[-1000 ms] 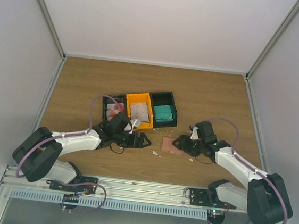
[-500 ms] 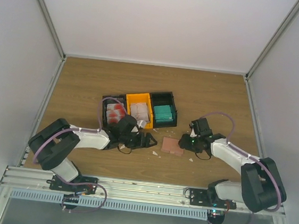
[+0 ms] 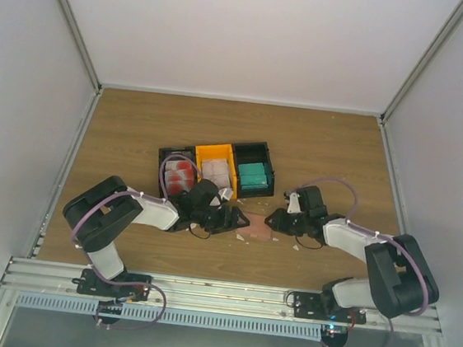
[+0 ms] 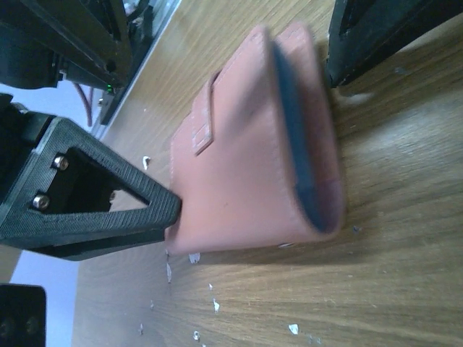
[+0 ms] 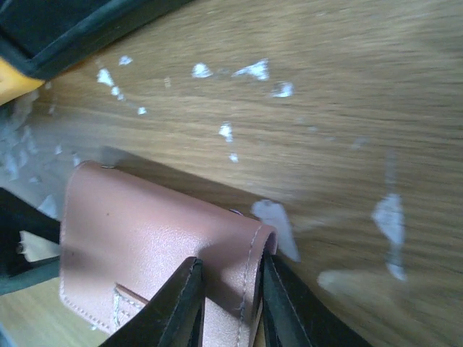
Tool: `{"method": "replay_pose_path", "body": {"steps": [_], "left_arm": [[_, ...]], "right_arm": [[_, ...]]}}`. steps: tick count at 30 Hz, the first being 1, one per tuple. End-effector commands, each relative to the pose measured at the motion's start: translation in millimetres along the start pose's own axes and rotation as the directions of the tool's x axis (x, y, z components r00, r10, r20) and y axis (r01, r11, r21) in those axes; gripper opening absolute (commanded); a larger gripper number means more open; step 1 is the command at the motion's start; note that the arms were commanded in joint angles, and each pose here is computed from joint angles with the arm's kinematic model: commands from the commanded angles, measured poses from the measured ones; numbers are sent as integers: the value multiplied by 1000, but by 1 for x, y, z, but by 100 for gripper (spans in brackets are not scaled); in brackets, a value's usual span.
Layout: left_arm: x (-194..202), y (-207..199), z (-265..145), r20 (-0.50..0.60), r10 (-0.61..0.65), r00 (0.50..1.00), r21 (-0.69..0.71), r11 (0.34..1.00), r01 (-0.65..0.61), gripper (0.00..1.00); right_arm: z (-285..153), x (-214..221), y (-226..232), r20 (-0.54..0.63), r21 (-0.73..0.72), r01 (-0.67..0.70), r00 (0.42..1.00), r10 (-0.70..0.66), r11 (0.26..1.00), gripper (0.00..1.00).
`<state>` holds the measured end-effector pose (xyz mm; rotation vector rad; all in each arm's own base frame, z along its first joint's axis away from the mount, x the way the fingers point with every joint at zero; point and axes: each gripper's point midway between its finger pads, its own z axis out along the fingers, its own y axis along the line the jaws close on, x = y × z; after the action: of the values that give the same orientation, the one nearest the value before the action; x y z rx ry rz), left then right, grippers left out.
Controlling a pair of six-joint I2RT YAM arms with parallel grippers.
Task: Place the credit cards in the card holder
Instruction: Open the card holder at the center of the board.
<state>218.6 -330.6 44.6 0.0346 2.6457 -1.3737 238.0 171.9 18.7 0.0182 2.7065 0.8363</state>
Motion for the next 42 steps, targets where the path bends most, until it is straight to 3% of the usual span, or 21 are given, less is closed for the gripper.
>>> {"method": "replay_pose_path", "body": {"steps": [1, 8, 12, 16, 20, 23, 26, 30, 32, 36, 40, 42], "left_arm": [[6, 0, 9, -24, -61, 998, 27, 998, 62, 73], [9, 1, 10, -15, -111, 994, 76, 991, 112, 59], [3, -9, 6, 14, -83, 996, 111, 991, 81, 40], [-5, -18, -3, 64, -9, 998, 105, 994, 2, 20], [-11, -36, -18, 112, 104, 988, 110, 987, -116, 1], [-17, -60, -36, 158, 229, 960, 118, 961, -249, 0], [-24, -91, -60, 209, 379, 901, 109, 907, -407, 0], [-31, -142, -101, 295, 542, 787, 125, 795, -594, 0], [-31, -166, -122, 329, 604, 726, 153, 724, -672, 0], [-21, -208, -158, 384, 676, 629, 233, 588, -774, 0], [-13, -237, -184, 440, 703, 559, 283, 482, -829, 0], [-11, -246, -191, 453, 705, 546, 292, 461, -838, 0]], "right_arm": [[13, 47, -10, -164, -34, -71, 984, 64, 997, 24], [19, 54, -1, -196, -112, -90, 978, 66, 990, 24], [18, 51, 2, -184, -131, -70, 982, 45, 989, 25], [7, 32, 13, -110, -140, -18, 994, 3, 990, 34], [-20, -2, 33, 24, -135, 72, 997, -69, 988, 51], [-53, -33, 56, 163, -130, 183, 973, -161, 975, 67], [-95, -58, 92, 327, -156, 354, 899, -290, 922, 85], [-144, -68, 140, 498, -215, 556, 770, -399, 803, 99], [-166, -67, 163, 557, -256, 630, 716, -421, 733, 100], [-197, -54, 200, 607, -391, 707, 679, -412, 590, 98], [-222, -34, 227, 621, -532, 730, 681, -388, 429, 77], [-226, -29, 233, 608, -571, 720, 693, -386, 394, 62]]}}
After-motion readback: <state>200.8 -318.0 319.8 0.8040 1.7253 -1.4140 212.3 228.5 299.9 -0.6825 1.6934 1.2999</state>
